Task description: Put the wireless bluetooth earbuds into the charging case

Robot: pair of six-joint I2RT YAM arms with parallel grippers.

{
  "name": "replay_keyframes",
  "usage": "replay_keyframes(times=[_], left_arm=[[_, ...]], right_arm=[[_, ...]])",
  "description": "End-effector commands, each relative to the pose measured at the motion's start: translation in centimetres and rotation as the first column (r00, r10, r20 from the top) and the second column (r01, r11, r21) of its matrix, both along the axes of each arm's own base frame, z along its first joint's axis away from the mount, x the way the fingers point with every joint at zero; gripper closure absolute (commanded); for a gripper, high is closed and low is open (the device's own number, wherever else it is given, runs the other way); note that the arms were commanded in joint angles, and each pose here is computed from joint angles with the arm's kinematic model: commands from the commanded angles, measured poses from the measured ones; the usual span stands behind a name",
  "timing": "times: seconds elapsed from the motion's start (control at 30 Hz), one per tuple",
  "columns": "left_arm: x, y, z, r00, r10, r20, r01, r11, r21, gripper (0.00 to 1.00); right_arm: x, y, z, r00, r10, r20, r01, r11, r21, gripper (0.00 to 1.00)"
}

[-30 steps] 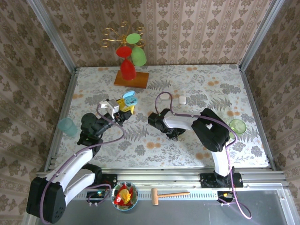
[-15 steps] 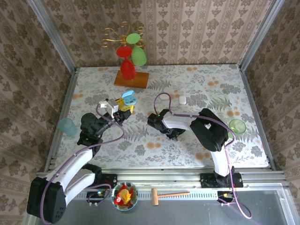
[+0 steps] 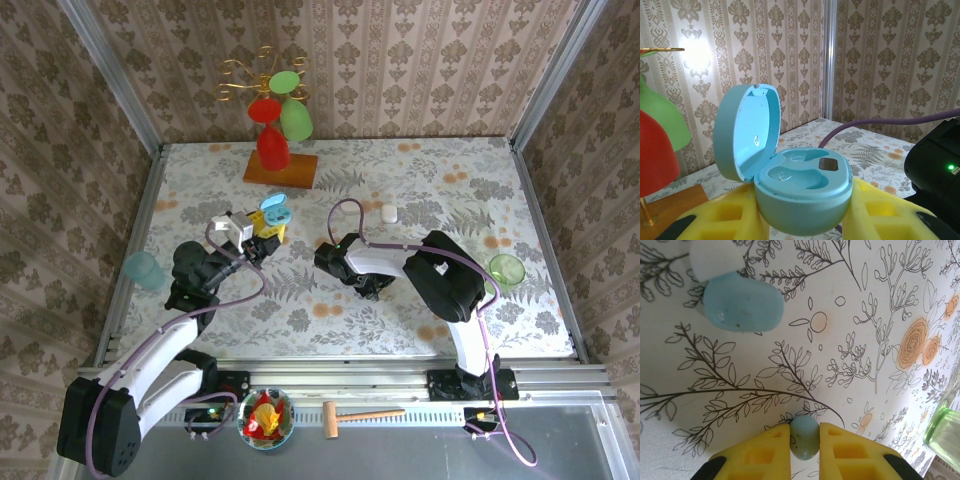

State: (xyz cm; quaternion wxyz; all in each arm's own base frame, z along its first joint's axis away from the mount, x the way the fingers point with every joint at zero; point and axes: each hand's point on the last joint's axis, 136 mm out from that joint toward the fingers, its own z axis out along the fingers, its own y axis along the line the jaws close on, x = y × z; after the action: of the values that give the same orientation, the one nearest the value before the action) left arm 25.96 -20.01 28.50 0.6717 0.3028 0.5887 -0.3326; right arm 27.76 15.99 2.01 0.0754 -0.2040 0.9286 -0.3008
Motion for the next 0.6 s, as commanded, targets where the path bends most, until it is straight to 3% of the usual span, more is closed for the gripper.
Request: replay_keyframes(times=[0.0,0.13,0.23,0.43,0.57], left_arm=[[0.1,0.3,0.3,1.000,0.014,0.020,-0.014,1.000,0.000,0.67],[0.3,0.2,0.0,1.000,0.011,0.009,-0.011,1.000,0.004,0.67],[0.4,0.1,-0.2,1.000,0.007,0.002,-0.007,1.000,0.008,0.67],[0.4,-0.2,-0.5,1.000,-0.006,0.004,0.006,1.000,0.017,0.67],[0.4,-0.5,-0.8,1.000,-0.023,0.000,0.023,1.000,0.016,0.66]], right_arm=[[0.4,0.3,0.9,0.999,-0.030,0.025,0.028,0.997,0.069,0.84],[0.5,1.2,2.6,0.993,-0.115,0.037,0.097,0.945,0.314,0.84],[0.7,1.9,4.0,0.979,-0.204,-0.003,0.173,0.821,0.543,0.84],[1.3,2.6,7.0,0.941,-0.318,-0.112,0.271,0.515,0.813,0.84],[1.8,3.3,9.1,0.915,-0.346,-0.207,0.307,0.265,0.914,0.84]])
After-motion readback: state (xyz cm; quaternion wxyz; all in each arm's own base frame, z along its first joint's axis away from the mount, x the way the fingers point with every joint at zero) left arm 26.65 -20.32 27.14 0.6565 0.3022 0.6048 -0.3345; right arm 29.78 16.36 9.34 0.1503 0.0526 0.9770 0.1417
